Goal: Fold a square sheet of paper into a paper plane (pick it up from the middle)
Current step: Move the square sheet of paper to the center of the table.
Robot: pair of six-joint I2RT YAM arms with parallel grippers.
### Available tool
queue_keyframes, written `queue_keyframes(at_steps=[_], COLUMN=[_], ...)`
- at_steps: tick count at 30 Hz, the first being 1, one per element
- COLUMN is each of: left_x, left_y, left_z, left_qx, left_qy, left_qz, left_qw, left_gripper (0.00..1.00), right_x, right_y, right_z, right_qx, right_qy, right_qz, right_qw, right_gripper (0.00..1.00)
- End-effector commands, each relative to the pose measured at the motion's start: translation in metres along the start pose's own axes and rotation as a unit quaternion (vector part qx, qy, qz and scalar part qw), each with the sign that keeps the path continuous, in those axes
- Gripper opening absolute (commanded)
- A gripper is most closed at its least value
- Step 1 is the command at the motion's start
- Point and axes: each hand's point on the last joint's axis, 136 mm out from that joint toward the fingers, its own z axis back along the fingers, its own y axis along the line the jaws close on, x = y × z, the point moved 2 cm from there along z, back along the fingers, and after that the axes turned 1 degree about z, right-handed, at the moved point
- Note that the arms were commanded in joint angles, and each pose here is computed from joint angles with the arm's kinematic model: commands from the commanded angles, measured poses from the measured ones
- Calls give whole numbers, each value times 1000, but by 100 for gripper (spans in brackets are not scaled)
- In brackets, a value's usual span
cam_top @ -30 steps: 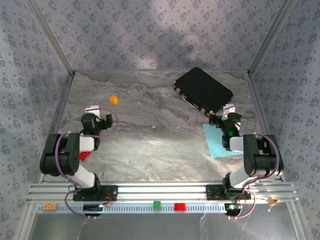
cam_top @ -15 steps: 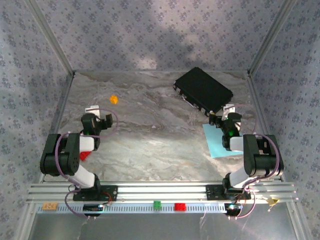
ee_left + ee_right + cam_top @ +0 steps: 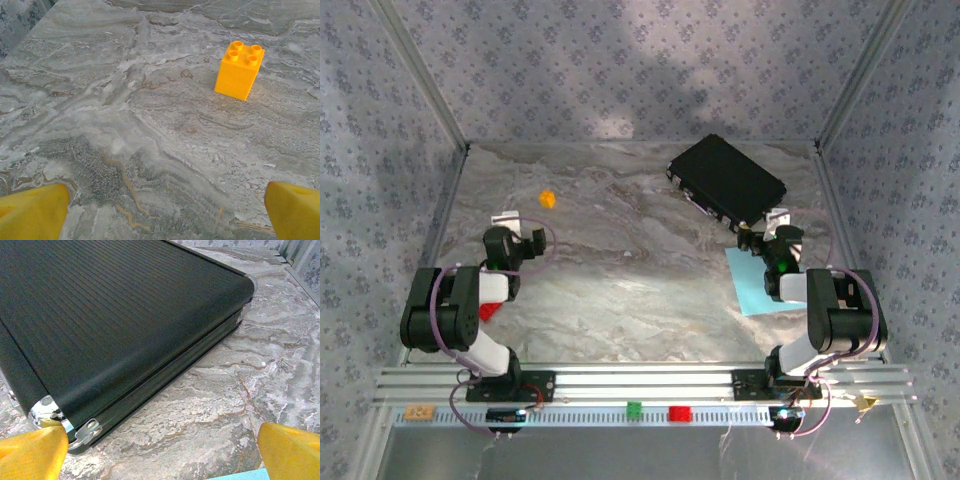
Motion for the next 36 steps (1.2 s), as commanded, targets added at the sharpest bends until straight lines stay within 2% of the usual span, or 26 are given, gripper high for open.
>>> queue_keyframes(at_steps=[1, 5, 8, 12, 15, 18, 20, 22, 24, 28, 30, 33, 36], left_x=[19, 24, 32, 40, 49, 57, 59, 59, 53, 48, 47, 47, 44], left_y=[-10, -11, -6, 1, 0, 0, 5, 11, 18, -3, -19, -50, -73], left_z=[5, 13, 25, 37, 48, 57, 62, 69, 74, 76, 78, 83, 91], left_qx=[-22, -17, 16, 38, 31, 31, 55, 82, 109, 24, -26, -94, -125], left_qy=[-35, -49, -60, -26, -29, 6, 39, 67, 80, 104, 113, 130, 143], left_qz=[-16, -19, -16, 14, 49, 92, 154, 193, 233, 270, 285, 275, 247], left_qw=[999, 998, 998, 999, 998, 995, 986, 975, 963, 957, 951, 948, 950], left_gripper=[100, 100, 100, 100, 100, 100, 100, 100, 100, 100, 100, 100, 100], right_x=[5, 7, 9, 19, 30, 40, 41, 42, 28, 16, 11, -16, -32], right_y=[7, 8, 10, 6, 0, -15, -23, -22, -28, -14, -13, -15, -13], right_z=[4, 8, 13, 24, 36, 51, 65, 77, 89, 100, 102, 107, 104], right_qx=[5, 2, 4, -17, -32, -77, -104, -105, -132, -64, -55, -74, -63], right_qy=[-18, -30, -38, -41, -13, 13, 42, 67, 93, 105, 107, 176, 213], right_qz=[14, 21, 27, 24, 1, -67, -144, -171, -220, -270, -298, -349, -366], right_qw=[1000, 999, 999, 999, 999, 995, 983, 977, 962, 955, 947, 917, 904], right_gripper=[99, 99, 99, 99, 99, 99, 99, 99, 99, 99, 99, 98, 97])
